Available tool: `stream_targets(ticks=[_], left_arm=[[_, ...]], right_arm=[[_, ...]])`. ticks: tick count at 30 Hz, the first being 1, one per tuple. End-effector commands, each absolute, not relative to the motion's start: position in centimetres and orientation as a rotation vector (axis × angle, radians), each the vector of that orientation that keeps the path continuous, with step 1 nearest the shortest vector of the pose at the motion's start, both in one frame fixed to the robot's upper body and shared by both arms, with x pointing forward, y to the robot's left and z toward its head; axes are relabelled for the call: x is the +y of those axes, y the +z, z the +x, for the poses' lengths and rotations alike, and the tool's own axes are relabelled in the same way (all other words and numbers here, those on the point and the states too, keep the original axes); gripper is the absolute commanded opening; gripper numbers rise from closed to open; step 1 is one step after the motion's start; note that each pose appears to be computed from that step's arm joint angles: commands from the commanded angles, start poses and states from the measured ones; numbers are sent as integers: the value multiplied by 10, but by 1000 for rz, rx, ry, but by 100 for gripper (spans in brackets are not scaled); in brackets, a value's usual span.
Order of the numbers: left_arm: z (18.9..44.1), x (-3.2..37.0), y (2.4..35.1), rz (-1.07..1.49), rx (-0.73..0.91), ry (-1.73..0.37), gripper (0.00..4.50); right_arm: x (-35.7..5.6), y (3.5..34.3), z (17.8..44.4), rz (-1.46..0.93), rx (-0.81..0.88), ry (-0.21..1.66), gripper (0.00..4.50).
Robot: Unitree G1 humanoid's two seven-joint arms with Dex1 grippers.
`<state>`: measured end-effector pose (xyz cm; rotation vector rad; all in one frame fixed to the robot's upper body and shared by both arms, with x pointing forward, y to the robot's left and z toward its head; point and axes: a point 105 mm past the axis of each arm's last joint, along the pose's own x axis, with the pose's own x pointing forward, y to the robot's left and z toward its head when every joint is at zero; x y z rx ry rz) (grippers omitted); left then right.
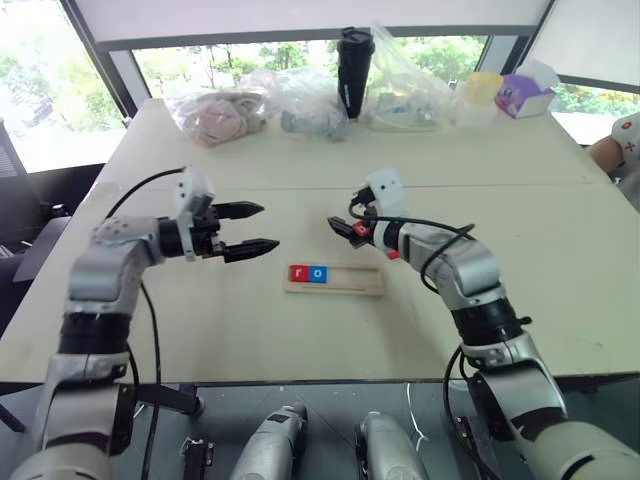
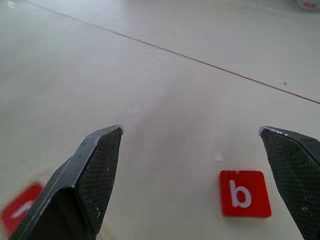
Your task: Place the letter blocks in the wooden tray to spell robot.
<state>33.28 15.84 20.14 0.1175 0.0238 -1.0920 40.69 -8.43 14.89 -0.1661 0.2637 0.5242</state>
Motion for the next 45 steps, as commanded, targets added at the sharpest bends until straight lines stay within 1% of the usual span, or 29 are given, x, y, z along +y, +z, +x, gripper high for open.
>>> stream_targets(ticks=[1, 4, 7, 12, 15, 17, 19, 20, 23, 25, 27, 29, 32, 34, 38, 40, 43, 45], left_arm=[[318, 165, 230, 124, -63, -1014, 446], [304, 174, 226, 118, -43, -941, 446], [300, 176, 228, 112, -53, -906, 446], [295, 177, 240, 104, -82, -876, 446], [292, 177, 237, 108, -69, -874, 450], [293, 177, 235, 107, -62, -871, 450], [294, 176, 231, 105, -55, -872, 450], [294, 175, 230, 105, -52, -872, 450], [295, 172, 228, 102, -51, -882, 450], [297, 169, 227, 96, -56, -894, 450], [297, 158, 226, 94, -54, -935, 450], [295, 146, 221, 111, -42, -980, 450], [291, 130, 213, 142, -28, -1025, 450], [290, 123, 209, 154, -26, -1041, 450], [287, 102, 205, 153, -46, -1084, 450], [288, 99, 206, 146, -52, -1086, 450], [287, 93, 202, 156, -43, -1115, 450], [289, 93, 201, 135, -38, -1121, 450]], right_arm=[[-87, 159, 416, -187, 219, 518, 450], [-87, 147, 424, -211, 255, 537, 450], [-84, 139, 430, -179, 294, 529, 450], [-91, 125, 437, -207, 344, 489, 450], [-95, 117, 438, -214, 367, 477, 359], [-96, 116, 439, -210, 368, 476, 265], [-97, 116, 439, -211, 366, 473, 150], [-97, 116, 439, -211, 366, 472, 120], [-98, 116, 438, -220, 362, 476, 123], [-99, 125, 438, -203, 324, 482, 123], [-104, 158, 434, -155, 222, 492, 123], [-123, 186, 422, -104, 166, 460, 123], [-152, 198, 397, -48, 181, 375, 123], [-164, 197, 382, -5, 217, 325, 123], [-197, 175, 347, 66, 340, 107, 123], [-199, 170, 339, 71, 367, 69, 123], [-198, 138, 318, 85, 466, -16, 123], [-193, 124, 311, 101, 496, -43, 123]])
